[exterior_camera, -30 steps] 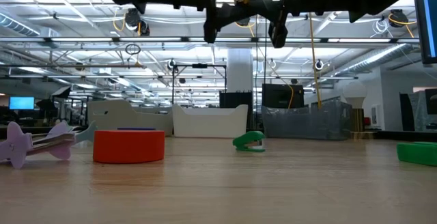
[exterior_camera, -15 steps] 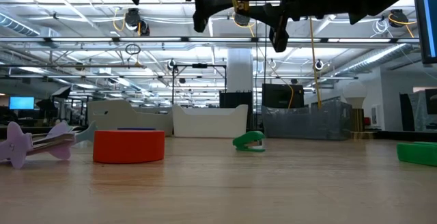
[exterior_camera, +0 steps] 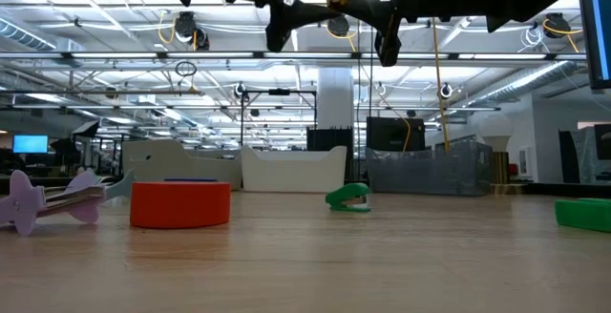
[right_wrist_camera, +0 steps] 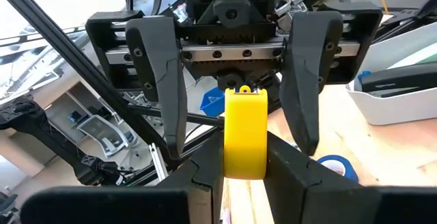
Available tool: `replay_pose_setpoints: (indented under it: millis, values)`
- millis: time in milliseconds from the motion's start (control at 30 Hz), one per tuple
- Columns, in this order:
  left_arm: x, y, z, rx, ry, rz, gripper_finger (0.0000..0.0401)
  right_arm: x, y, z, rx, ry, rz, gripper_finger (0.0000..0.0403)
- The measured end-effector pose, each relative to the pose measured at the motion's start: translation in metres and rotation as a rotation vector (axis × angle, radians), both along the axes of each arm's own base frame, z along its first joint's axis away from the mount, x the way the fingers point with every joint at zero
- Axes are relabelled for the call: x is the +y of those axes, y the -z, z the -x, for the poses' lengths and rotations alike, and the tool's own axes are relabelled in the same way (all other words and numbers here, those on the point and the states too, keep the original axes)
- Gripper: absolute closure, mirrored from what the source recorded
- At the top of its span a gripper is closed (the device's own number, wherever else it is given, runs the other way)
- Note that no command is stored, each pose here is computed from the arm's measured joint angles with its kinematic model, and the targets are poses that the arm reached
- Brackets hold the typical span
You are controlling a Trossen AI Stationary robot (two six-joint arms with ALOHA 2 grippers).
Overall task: Pick and place Stapler, Stapler remover, tape
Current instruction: Put the yellow stapler into the gray bin
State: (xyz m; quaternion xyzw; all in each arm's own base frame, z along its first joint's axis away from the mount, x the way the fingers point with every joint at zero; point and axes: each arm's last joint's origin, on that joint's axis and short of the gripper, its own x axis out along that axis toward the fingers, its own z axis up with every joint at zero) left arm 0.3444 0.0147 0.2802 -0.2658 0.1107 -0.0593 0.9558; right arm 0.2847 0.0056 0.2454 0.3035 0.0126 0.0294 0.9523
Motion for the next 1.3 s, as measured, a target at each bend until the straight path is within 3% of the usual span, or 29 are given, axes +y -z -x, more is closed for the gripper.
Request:
replay_pose_setpoints:
  millis: [600,733,1067,1300]
  values:
    - [0.0012,-0.0032,-0.0006,-0.038,-0.025,-0.023,0.0137,0.0,-0.0001,0.0001,0.0,-0.001,0.0,0.0332]
    - [0.0011,-0.0032,-0.0006,-0.039,-0.023,-0.034,0.0177,0.0,-0.0001,0.0001,0.0,-0.001,0.0,0.0332]
    - [-0.0004,-0.0029,-0.0006,-0.043,-0.005,-0.068,0.0326,0.0004,-0.0002,0.0001,-0.001,-0.007,0.008,0.0331]
    - [0.0008,0.0023,0.0004,0.008,0.001,-0.091,0.0333,0.0008,0.0038,0.0003,0.04,-0.027,0.008,0.0307]
